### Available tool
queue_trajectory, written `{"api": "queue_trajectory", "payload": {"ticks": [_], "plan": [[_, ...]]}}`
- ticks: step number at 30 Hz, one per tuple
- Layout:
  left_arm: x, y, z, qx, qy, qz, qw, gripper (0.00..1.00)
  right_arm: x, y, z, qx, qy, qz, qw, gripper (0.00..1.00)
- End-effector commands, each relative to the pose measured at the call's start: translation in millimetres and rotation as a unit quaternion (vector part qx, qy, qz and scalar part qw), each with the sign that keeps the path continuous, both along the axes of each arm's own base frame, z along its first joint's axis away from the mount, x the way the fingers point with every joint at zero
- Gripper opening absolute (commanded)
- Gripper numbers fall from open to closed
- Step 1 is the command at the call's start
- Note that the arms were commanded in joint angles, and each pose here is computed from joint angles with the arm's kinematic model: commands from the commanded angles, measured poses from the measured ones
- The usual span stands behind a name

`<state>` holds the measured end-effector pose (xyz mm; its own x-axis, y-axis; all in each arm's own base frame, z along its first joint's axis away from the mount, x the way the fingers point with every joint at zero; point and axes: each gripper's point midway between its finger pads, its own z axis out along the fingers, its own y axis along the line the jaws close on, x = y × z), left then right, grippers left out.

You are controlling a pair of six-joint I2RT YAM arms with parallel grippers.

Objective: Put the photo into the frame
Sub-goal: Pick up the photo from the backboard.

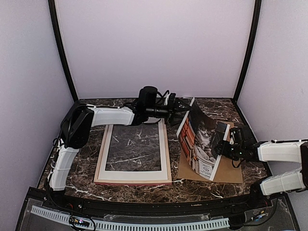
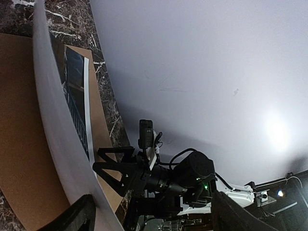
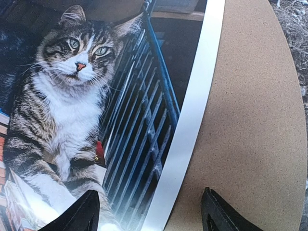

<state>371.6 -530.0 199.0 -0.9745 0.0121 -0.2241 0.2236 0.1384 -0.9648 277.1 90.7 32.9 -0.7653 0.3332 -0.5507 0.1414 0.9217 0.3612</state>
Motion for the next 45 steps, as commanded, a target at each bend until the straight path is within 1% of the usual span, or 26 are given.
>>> {"api": "queue_trajectory", "payload": {"ticks": [1, 4, 5, 6, 7, 9, 13, 19, 22, 25, 27, 32, 37, 40, 41, 42, 45], "plan": [[-3.4, 1.4, 30.2, -0.016, -0.027, -0.012, 0.999, 0.83, -17.9, 5.7, -16.2, 0.005, 0.048, 0.012, 0.999, 0.73], [-3.1, 2.2, 17.8, 0.006, -0.024, -0.011, 1.000, 0.79, -17.2, 6.2, -15.8, 0.006, 0.047, 0.012, 0.999, 0.73], [-2.1, 1.7, 16.2, 0.012, -0.035, -0.012, 0.999, 0.78, -17.0, 6.0, -16.1, 0.005, 0.048, 0.012, 0.999, 0.73], [-2.4, 2.8, 8.6, 0.027, -0.029, -0.012, 0.999, 0.77, -16.5, 6.1, -15.4, 0.006, 0.047, 0.012, 0.999, 0.73], [-1.3, 2.7, 5.7, 0.034, -0.041, -0.013, 0.998, 0.76, -15.9, 6.4, -15.0, 0.006, 0.046, 0.011, 0.999, 0.73], [-1.7, 4.4, -5.1, 0.054, -0.044, -0.013, 0.997, 0.74, -14.9, 6.7, -14.6, 0.007, 0.045, 0.011, 0.999, 0.73], [-3.7, 6.0, -22.8, 0.082, -0.048, -0.016, 0.995, 0.65, -12.9, 9.6, -13.8, 0.011, 0.043, 0.014, 0.999, 0.73], [-8.2, 1.3, -39.1, 0.096, -0.050, -0.029, 0.994, 0.47, -11.6, 13.1, -13.5, 0.013, 0.044, 0.019, 0.999, 0.73], [-9.8, -0.3, -49.2, 0.105, -0.051, -0.036, 0.993, 0.41, -11.5, 13.8, -13.2, 0.014, 0.044, 0.019, 0.999, 0.73], [-9.9, 1.1, -58.8, 0.119, -0.055, -0.037, 0.991, 0.30, -11.8, 15.1, -13.5, 0.016, 0.044, 0.022, 0.999, 0.73], [-8.5, 2.5, -60.7, 0.129, -0.065, -0.036, 0.989, 0.26, -12.1, 15.6, -13.8, 0.017, 0.044, 0.023, 0.999, 0.73], [-6.8, 10.5, -70.4, 0.172, -0.080, -0.033, 0.981, 0.22, -13.3, 15.5, -15.3, 0.019, 0.045, 0.023, 0.999, 0.73], [-1.5, 16.5, -65.4, 0.200, -0.120, -0.029, 0.972, 0.10, -14.8, 14.2, -14.3, 0.015, 0.045, 0.023, 0.999, 0.74], [-0.1, 22.1, -61.0, 0.218, -0.137, -0.028, 0.966, 0.02, -12.8, 13.5, -8.0, 0.011, 0.039, 0.025, 0.999, 0.77], [2.5, 23.3, -55.2, 0.221, -0.153, -0.025, 0.963, 0.01, -12.1, 13.4, -5.4, 0.009, 0.037, 0.026, 0.999, 0.78], [1.7, 25.8, -54.7, 0.227, -0.155, -0.026, 0.961, 0.00, -10.8, 13.5, -2.1, 0.008, 0.034, 0.027, 0.999, 0.79], [4.4, 33.0, -38.0, 0.232, -0.184, -0.023, 0.955, 0.00, -6.3, 15.8, 12.9, 0.012, 0.021, 0.031, 0.999, 0.81]]}}
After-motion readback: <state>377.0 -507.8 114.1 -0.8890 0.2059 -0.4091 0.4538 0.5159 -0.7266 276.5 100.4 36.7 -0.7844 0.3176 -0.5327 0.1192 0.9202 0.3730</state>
